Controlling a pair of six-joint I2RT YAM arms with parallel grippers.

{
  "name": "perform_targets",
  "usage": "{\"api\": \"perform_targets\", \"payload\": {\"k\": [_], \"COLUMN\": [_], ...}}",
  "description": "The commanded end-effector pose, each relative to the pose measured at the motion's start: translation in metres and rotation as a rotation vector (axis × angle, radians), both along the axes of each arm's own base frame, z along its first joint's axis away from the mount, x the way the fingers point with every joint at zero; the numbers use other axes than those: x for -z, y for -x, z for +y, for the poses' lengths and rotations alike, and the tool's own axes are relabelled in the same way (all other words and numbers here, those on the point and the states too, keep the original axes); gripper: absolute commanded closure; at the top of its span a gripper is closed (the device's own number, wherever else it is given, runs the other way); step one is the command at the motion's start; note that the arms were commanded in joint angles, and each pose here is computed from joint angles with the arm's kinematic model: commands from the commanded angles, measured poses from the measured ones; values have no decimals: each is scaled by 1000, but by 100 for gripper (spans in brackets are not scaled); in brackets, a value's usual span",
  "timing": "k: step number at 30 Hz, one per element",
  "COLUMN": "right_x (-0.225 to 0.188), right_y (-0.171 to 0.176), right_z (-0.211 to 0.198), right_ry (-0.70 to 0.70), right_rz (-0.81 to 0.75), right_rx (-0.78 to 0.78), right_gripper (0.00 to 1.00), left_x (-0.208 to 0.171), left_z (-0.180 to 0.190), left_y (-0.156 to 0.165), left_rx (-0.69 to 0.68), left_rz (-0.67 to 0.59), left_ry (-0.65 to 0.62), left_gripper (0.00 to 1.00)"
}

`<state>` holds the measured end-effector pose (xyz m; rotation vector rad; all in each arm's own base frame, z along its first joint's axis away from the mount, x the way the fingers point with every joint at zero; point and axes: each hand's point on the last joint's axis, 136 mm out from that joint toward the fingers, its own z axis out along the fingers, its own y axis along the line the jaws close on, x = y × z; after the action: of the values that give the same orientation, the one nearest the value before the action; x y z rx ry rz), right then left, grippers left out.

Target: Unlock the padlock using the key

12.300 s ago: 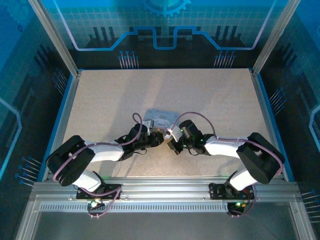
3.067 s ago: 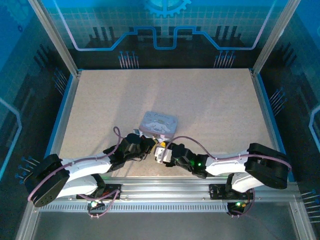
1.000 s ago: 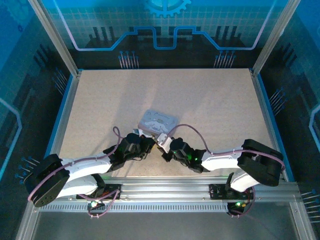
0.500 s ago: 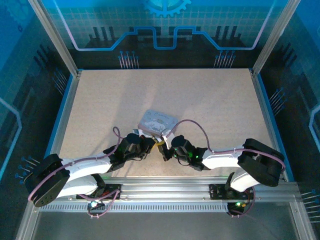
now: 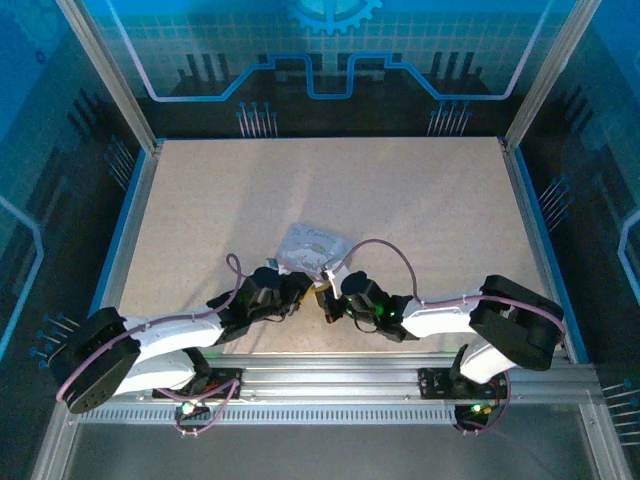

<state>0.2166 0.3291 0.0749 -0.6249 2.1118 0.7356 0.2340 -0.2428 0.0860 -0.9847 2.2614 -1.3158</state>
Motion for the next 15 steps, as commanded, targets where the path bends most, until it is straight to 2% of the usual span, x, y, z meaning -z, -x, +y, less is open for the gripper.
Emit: {"api": "perform_targets", "payload": {"k": [1,15], "right_x": [0,20], "right_y": [-3,2], "right_z": [1,-9], "right_ry": [-45,-159], "right_rz": [41,249], "right_rx": [31,155], "right_gripper": [100,100], "left_x": [1,-11], "left_z": [2,54], "left_y": [4,9], "left_rx": [19,-9], "left_rz": [-21,-110], "left_ry": [-27,-272], "left_gripper": [65,47]}}
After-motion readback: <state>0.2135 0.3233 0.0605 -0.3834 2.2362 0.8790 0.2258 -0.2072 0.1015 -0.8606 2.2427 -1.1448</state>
